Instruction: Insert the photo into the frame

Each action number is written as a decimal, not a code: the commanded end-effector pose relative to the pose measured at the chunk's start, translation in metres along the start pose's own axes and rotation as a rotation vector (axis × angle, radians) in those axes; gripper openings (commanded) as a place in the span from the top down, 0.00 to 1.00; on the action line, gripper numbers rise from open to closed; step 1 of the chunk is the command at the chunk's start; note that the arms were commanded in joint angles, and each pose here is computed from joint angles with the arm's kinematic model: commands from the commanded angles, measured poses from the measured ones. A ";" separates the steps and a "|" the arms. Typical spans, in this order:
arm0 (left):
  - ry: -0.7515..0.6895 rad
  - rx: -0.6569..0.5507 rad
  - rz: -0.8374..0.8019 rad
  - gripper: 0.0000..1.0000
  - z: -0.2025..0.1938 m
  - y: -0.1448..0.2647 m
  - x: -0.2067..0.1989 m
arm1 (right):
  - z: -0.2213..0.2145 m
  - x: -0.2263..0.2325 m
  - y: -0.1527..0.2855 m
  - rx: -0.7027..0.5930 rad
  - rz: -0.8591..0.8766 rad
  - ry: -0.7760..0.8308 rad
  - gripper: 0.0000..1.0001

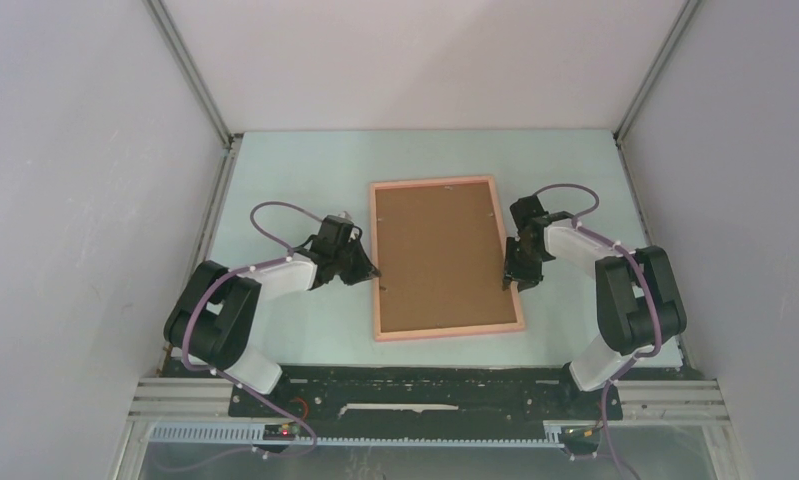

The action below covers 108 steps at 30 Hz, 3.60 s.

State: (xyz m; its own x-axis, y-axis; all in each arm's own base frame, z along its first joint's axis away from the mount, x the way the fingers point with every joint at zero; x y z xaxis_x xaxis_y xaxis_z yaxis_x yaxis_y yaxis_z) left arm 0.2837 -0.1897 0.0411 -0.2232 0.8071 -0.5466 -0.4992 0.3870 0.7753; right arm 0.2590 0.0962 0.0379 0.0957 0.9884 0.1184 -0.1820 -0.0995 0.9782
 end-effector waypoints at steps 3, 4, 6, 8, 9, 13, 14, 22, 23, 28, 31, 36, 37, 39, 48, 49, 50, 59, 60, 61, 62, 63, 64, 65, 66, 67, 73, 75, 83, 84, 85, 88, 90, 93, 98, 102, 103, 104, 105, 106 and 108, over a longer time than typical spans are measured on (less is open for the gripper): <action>0.030 0.048 0.089 1.00 -0.015 0.002 0.026 | 0.009 -0.009 -0.011 -0.030 -0.098 -0.014 0.75; 0.030 0.047 0.089 1.00 -0.014 0.002 0.026 | 0.009 -0.010 -0.011 -0.033 -0.109 -0.014 0.80; 0.030 0.046 0.091 1.00 -0.015 0.002 0.027 | 0.010 -0.011 -0.011 -0.046 -0.132 -0.007 0.93; 0.029 0.047 0.090 1.00 -0.015 0.002 0.027 | 0.013 -0.011 -0.011 -0.066 -0.144 0.000 1.00; 0.031 0.046 0.090 1.00 -0.015 0.002 0.027 | 0.016 -0.010 -0.011 -0.079 -0.145 -0.002 1.00; 0.030 0.046 0.089 1.00 -0.016 0.002 0.028 | 0.018 -0.005 -0.003 -0.100 -0.122 -0.005 0.96; 0.029 0.046 0.087 1.00 -0.016 0.002 0.027 | 0.018 -0.004 0.000 -0.107 -0.117 -0.002 0.90; 0.031 0.052 0.081 1.00 -0.017 0.001 0.027 | 0.012 0.015 0.023 -0.136 -0.032 0.041 0.59; 0.031 0.051 0.078 1.00 -0.016 0.001 0.026 | 0.013 0.017 0.024 -0.144 -0.018 0.047 0.58; 0.030 0.049 0.074 1.00 -0.016 0.002 0.025 | 0.013 0.013 0.013 -0.119 -0.051 0.042 0.56; 0.029 0.048 0.076 1.00 -0.016 0.002 0.026 | 0.013 0.010 0.006 -0.110 -0.079 0.058 0.58; 0.031 0.047 0.077 1.00 -0.015 0.001 0.026 | 0.014 0.009 -0.001 -0.113 -0.107 0.076 0.61; 0.031 0.048 0.077 1.00 -0.016 0.002 0.026 | 0.014 0.009 -0.003 -0.110 -0.111 0.078 0.62; 0.031 0.047 0.075 1.00 -0.015 0.002 0.026 | 0.013 0.008 -0.005 -0.099 -0.131 0.091 0.63; 0.035 0.046 0.074 1.00 -0.014 0.001 0.026 | 0.007 -0.001 -0.007 -0.086 -0.227 0.122 0.56; 0.033 0.046 0.074 1.00 -0.014 0.001 0.026 | 0.007 -0.002 -0.006 -0.089 -0.230 0.123 0.56; 0.033 0.046 0.074 1.00 -0.014 0.001 0.026 | 0.008 -0.002 -0.005 -0.093 -0.231 0.121 0.55; 0.032 0.047 0.074 1.00 -0.014 0.001 0.026 | 0.012 -0.004 0.012 -0.128 -0.193 0.089 0.48; 0.032 0.045 0.075 1.00 -0.014 0.002 0.027 | 0.012 -0.002 0.015 -0.140 -0.172 0.084 0.46; 0.032 0.045 0.075 1.00 -0.014 0.002 0.027 | 0.013 0.000 0.017 -0.151 -0.146 0.076 0.44; 0.032 0.044 0.077 1.00 -0.014 0.002 0.027 | 0.015 0.001 0.019 -0.158 -0.115 0.061 0.44; 0.031 0.045 0.076 1.00 -0.014 0.002 0.027 | 0.016 0.001 0.019 -0.160 -0.093 0.048 0.44; 0.030 0.046 0.075 1.00 -0.014 0.001 0.027 | 0.018 0.000 0.019 -0.164 -0.082 0.040 0.44; 0.027 0.046 0.070 1.00 -0.014 0.002 0.026 | 0.019 -0.001 0.019 -0.167 -0.081 0.040 0.44; 0.026 0.045 0.070 1.00 -0.013 0.002 0.026 | 0.020 -0.003 0.017 -0.162 -0.082 0.040 0.44; 0.025 0.044 0.070 1.00 -0.013 0.002 0.026 | 0.020 -0.003 0.014 -0.152 -0.076 0.040 0.44; 0.023 0.045 0.070 1.00 -0.013 0.003 0.025 | 0.013 0.003 -0.001 -0.109 -0.086 0.084 0.47; 0.023 0.047 0.069 1.00 -0.014 0.003 0.025 | 0.012 0.002 -0.003 -0.109 -0.106 0.093 0.48; 0.025 0.043 0.072 1.00 -0.012 0.003 0.025 | 0.010 0.002 -0.009 -0.099 -0.122 0.105 0.62; 0.025 0.043 0.072 1.00 -0.012 0.003 0.025 | 0.009 0.002 -0.009 -0.095 -0.121 0.109 0.62; 0.024 0.042 0.070 1.00 -0.012 0.004 0.024 | 0.007 0.003 -0.008 -0.091 -0.121 0.117 0.60; 0.014 0.035 0.066 1.00 -0.010 0.005 0.022 | 0.005 0.004 -0.002 -0.092 -0.112 0.128 0.54; 0.001 0.024 0.066 0.97 -0.007 0.007 0.020 | 0.005 0.003 0.001 -0.101 -0.109 0.130 0.53; -0.019 0.009 0.065 0.83 -0.003 0.010 0.015 | 0.005 0.001 0.000 -0.096 -0.109 0.125 0.54; -0.057 -0.018 0.072 0.52 0.002 0.015 0.006 | 0.002 0.002 0.002 -0.096 -0.097 0.135 0.54; -0.089 -0.036 0.108 0.43 0.006 0.014 0.004 | 0.003 0.001 0.004 -0.114 -0.072 0.120 0.53; -0.093 -0.038 0.113 0.42 0.007 0.013 0.003 | 0.004 0.001 0.003 -0.116 -0.070 0.118 0.53; -0.097 -0.036 0.118 0.42 0.007 0.012 0.003 | 0.004 0.000 0.003 -0.115 -0.071 0.118 0.54; -0.103 -0.035 0.121 0.42 0.007 0.010 0.001 | 0.004 0.000 0.003 -0.115 -0.067 0.119 0.54; -0.111 -0.033 0.122 0.42 0.007 0.009 -0.001 | 0.005 0.001 0.002 -0.115 -0.062 0.123 0.55; -0.124 -0.033 0.133 0.42 0.007 0.007 -0.002 | 0.005 0.002 0.004 -0.114 -0.048 0.128 0.56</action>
State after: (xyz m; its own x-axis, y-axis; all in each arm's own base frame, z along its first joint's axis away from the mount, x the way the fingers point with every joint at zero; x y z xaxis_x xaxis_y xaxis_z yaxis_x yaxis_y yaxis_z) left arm 0.2741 -0.1825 0.0422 -0.2167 0.8714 -0.4401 -0.4733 0.3005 0.8280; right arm 0.2656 0.0981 0.0410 0.0123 0.9995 0.0304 -0.2855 -0.0256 0.9580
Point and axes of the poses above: each gripper's point midway between its finger pads, its own y axis back along the fingers, its own x axis along the line the jaws close on, z = x × y, the point moved 2 cm from there along y, back along the fingers, and after that the axes turned 3 degrees about y, right-handed, at the moved point
